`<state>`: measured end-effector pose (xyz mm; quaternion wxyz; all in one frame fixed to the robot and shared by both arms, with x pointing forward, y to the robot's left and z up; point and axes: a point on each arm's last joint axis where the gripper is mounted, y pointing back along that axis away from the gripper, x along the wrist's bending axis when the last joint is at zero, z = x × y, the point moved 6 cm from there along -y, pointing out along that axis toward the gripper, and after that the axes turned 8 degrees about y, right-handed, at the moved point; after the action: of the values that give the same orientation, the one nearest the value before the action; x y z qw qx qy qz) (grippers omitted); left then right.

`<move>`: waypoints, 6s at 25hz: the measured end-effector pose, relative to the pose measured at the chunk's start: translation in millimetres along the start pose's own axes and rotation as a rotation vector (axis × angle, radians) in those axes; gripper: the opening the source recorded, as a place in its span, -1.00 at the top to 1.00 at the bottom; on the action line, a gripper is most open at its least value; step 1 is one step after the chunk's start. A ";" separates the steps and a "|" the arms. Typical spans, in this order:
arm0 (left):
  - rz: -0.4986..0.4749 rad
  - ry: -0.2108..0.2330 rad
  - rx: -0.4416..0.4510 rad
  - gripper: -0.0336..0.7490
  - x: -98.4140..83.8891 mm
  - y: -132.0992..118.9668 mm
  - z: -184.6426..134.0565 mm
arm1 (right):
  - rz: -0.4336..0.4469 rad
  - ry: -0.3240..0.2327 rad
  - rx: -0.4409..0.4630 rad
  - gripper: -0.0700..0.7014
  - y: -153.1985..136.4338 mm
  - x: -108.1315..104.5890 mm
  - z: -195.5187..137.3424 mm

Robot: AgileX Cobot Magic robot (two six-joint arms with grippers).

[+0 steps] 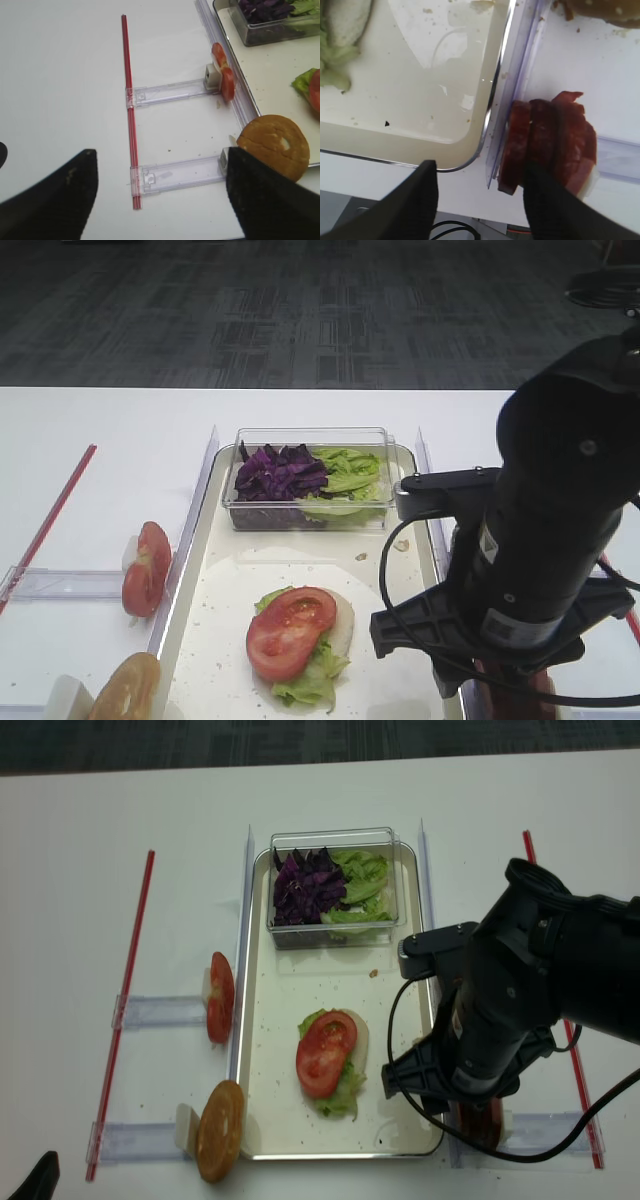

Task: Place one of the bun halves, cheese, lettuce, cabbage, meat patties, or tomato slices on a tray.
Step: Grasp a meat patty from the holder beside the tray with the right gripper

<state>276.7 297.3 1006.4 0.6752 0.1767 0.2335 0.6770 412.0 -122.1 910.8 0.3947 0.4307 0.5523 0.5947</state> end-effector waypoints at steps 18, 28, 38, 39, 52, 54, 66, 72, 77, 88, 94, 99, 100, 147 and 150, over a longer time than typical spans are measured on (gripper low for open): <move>0.000 0.000 0.000 -0.35 0.0 0.0 0.0 | -0.008 -0.006 0.028 -0.26 -9.8 0.7 1.2; 0.000 0.000 0.000 -0.35 0.0 0.0 0.0 | -0.022 -0.007 0.055 -0.26 -17.4 0.0 1.5; 0.000 0.000 0.000 -0.34 0.0 0.0 0.0 | -0.028 -0.002 0.053 -0.23 -17.4 -0.8 1.9; 0.000 0.000 0.000 -0.34 0.0 0.0 0.0 | -0.030 -0.001 0.054 -0.21 -17.4 -1.1 1.7; 0.000 0.000 0.000 -0.34 0.0 0.0 0.0 | -0.045 0.011 0.048 0.05 -17.4 -3.4 2.6; 0.000 0.000 0.000 -0.34 0.0 0.0 0.0 | -0.048 0.012 0.047 0.12 -17.4 -3.8 2.8; 0.000 0.000 0.000 -0.35 0.0 0.0 0.0 | -0.087 0.008 0.065 0.32 -20.5 -8.6 3.2; 0.000 0.000 0.000 -0.34 0.0 0.0 0.0 | -0.092 0.012 0.065 0.35 -20.4 -9.4 3.2; 0.000 0.000 0.000 -0.34 0.0 0.0 0.0 | -0.096 0.015 0.063 0.37 -20.3 -10.0 3.5; 0.000 0.000 0.000 -0.34 0.0 0.0 0.0 | -0.098 0.015 0.067 0.46 -20.3 -10.2 3.0; 0.000 0.000 0.000 -0.34 0.0 0.0 0.0 | -0.098 0.015 0.067 0.46 -20.3 -10.2 3.0; 0.000 0.000 0.000 -0.34 0.0 0.0 0.0 | -0.098 0.015 0.068 0.46 -19.9 -10.2 3.1; 0.000 0.000 0.000 -0.34 0.0 0.0 0.0 | -0.099 0.015 0.069 0.46 -19.9 -10.3 2.9; 0.000 0.000 0.000 -0.34 0.0 0.0 0.0 | -0.093 0.012 0.068 0.46 3.2 -10.2 -2.2; 0.000 0.000 0.000 -0.34 0.0 0.0 0.0 | -0.089 0.013 0.060 0.46 5.9 -10.0 -2.0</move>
<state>276.7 297.3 1006.4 0.6752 0.1767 0.2335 0.6770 413.3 -132.6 915.9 0.4042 0.4135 0.5911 0.5624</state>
